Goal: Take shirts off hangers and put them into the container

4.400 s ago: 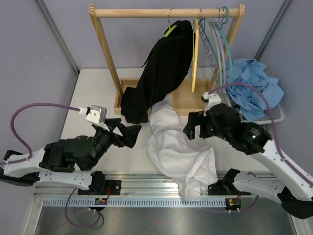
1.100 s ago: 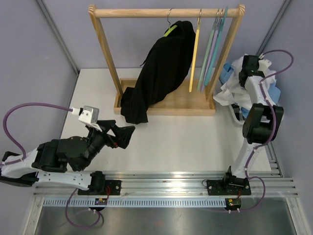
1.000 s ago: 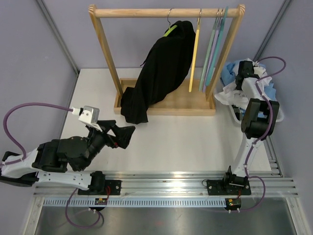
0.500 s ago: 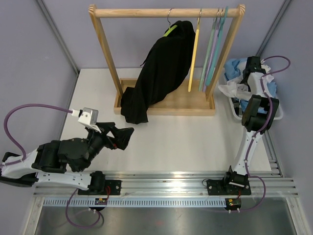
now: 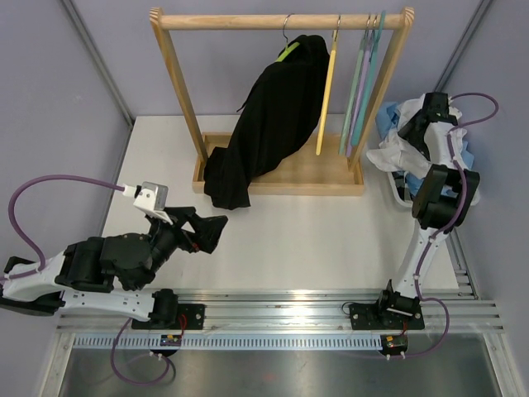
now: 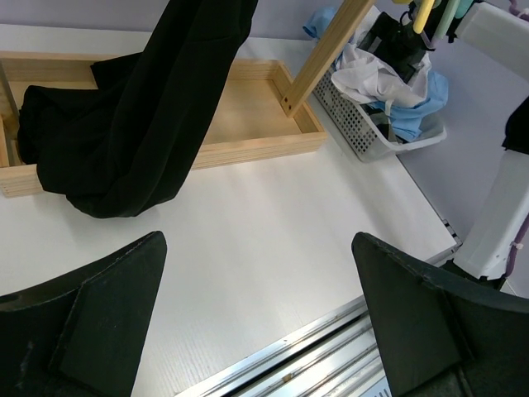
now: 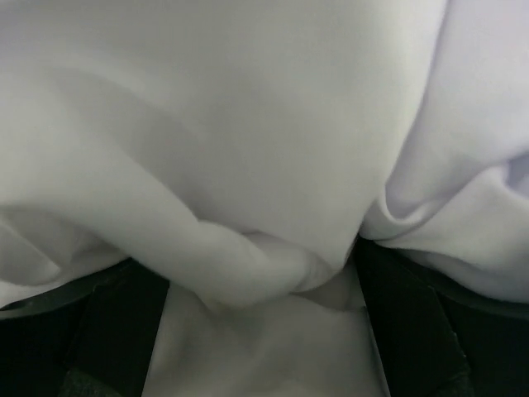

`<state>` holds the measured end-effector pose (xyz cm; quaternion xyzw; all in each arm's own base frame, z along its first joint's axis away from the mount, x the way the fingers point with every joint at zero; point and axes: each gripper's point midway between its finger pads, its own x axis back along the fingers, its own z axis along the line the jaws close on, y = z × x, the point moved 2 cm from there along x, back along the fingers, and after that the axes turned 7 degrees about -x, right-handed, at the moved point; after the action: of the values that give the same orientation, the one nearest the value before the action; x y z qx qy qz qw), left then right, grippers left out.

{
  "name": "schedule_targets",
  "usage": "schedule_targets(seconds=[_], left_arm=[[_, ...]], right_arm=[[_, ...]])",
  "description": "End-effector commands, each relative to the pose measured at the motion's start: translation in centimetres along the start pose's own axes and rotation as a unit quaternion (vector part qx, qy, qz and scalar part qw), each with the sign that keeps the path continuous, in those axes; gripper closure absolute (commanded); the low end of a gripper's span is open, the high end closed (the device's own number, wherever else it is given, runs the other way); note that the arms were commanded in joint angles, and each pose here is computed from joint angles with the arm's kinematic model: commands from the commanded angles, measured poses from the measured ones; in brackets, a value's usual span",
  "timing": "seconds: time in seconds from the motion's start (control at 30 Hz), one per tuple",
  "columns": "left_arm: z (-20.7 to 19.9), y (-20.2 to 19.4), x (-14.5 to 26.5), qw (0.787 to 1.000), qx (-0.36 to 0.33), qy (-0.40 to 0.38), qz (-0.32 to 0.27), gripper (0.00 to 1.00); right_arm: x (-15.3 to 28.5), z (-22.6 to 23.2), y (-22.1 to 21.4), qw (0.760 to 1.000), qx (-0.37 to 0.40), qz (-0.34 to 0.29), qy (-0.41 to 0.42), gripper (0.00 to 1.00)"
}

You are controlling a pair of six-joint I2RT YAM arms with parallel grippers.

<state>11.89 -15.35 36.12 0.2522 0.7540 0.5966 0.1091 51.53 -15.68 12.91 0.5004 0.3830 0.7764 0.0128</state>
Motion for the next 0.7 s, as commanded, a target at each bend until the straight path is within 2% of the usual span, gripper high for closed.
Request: schedule_targets(seconds=[0.0,0.23,0.4,0.5,0.57,0.67], left_arm=[[-0.6,0.8,-0.2,1.000,0.021,0.000,-0.009,0.01],[-0.3,1.2,0.0,1.000,0.026,0.003,-0.014,0.01],[-0.2,1.2,0.0,1.000,0.024,0.005,-0.015,0.01],[-0.2,1.4,0.0,1.000,0.022,0.006,-0.018,0.01],[-0.1,1.4,0.0,1.000,0.019,0.007,-0.019,0.01],[-0.2,1.6,0.0,1.000,0.019,0.007,-0.022,0.01]], right_arm=[[6.0,-2.1,1.1,1.000,-0.003,-0.003,0.006,0.01],[18.1,-2.7,5.5,0.991,-0.036,-0.103,0.075,0.00],[28.0,-3.2,6.6,0.968,-0.060,-0.169,0.175,0.00],[35.5,-2.9,6.0,0.934,-0.052,-0.226,0.271,0.01],[41.8,-3.1,5.2,0.894,-0.038,-0.275,0.351,0.00],[48.7,-3.3,3.6,0.842,-0.001,-0.289,0.455,0.01]])
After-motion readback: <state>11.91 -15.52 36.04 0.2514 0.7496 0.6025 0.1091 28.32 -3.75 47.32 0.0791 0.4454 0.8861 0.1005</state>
